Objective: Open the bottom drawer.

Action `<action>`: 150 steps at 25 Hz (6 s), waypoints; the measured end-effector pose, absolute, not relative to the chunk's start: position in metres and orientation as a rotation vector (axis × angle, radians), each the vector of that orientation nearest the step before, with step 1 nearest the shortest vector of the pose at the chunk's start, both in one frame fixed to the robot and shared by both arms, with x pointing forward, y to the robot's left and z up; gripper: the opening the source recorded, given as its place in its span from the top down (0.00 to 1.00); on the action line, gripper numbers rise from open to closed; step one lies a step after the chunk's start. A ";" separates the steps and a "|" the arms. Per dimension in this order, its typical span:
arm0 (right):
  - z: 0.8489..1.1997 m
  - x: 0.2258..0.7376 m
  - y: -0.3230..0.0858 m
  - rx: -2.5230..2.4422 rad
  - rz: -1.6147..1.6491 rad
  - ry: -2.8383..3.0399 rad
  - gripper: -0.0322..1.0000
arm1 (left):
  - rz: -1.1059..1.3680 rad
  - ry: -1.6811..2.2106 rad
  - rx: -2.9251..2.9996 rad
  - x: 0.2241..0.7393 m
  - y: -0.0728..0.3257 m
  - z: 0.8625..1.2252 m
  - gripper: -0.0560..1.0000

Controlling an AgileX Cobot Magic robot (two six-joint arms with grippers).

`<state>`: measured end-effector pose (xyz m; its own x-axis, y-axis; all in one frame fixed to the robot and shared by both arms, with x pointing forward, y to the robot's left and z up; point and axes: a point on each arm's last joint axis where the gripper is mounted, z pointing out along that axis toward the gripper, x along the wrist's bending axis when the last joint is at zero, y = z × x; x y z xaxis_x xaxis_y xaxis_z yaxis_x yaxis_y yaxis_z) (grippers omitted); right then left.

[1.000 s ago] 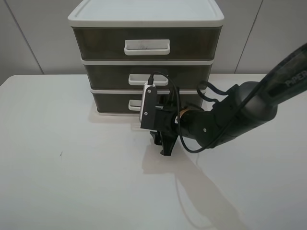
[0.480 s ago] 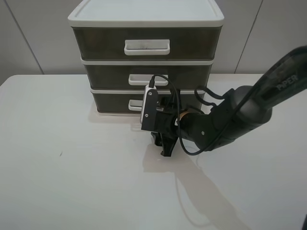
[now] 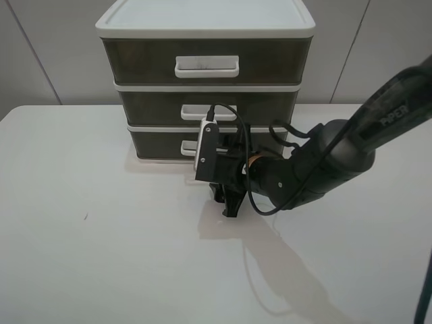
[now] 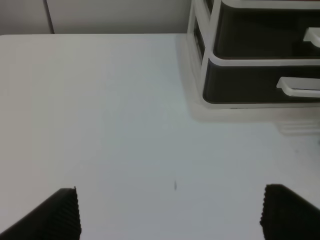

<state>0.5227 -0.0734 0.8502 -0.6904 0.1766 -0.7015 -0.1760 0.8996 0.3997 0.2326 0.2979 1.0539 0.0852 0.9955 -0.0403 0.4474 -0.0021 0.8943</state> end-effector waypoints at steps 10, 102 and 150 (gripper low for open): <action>0.849 0.525 -0.072 0.005 0.571 2.257 0.51 | 0.869 1.475 1.567 0.233 0.298 1.054 0.24; 0.871 0.444 -0.069 -0.012 0.574 2.433 0.88 | 0.869 1.475 1.567 0.233 0.298 1.054 0.24; 0.935 0.405 -0.079 0.026 0.787 2.499 0.32 | 0.869 1.475 1.567 0.233 0.298 1.054 0.24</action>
<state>0.4052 -0.0786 0.9353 -0.8670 0.1670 -0.4695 -0.1323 0.8312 0.5400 0.2326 0.2979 1.0539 0.0852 0.9955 -0.0403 0.4474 -0.0021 0.8943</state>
